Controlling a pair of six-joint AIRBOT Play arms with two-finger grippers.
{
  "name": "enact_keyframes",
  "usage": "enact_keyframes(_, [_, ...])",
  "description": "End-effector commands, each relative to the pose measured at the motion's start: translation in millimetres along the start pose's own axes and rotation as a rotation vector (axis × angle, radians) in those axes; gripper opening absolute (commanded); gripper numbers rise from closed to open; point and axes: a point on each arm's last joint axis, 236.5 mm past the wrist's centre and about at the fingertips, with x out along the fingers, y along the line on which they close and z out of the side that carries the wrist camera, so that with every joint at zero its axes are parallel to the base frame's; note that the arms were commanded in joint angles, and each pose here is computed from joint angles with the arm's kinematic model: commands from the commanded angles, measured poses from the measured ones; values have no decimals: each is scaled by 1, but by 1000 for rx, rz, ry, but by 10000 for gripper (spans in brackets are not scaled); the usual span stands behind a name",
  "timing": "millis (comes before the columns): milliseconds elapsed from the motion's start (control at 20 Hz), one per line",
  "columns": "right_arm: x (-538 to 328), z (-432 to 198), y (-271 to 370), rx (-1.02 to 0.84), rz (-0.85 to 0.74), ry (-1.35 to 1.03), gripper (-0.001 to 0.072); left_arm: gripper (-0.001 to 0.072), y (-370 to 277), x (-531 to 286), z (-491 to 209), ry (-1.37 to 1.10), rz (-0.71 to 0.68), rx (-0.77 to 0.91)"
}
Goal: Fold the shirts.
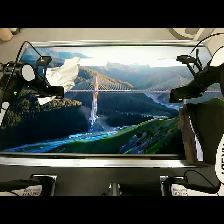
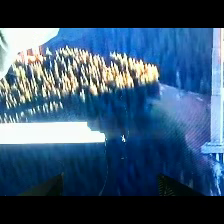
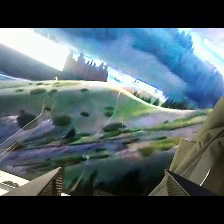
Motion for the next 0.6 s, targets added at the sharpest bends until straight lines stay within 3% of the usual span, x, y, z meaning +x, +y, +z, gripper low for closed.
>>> enact_keyframes(0, [0,0,0,-1,1,1,671,711,0,0,0,-1,0,-1])
enact_keyframes(550, [0,0,0,-1,0,1,671,711,0,0,1,-3,-1,-6])
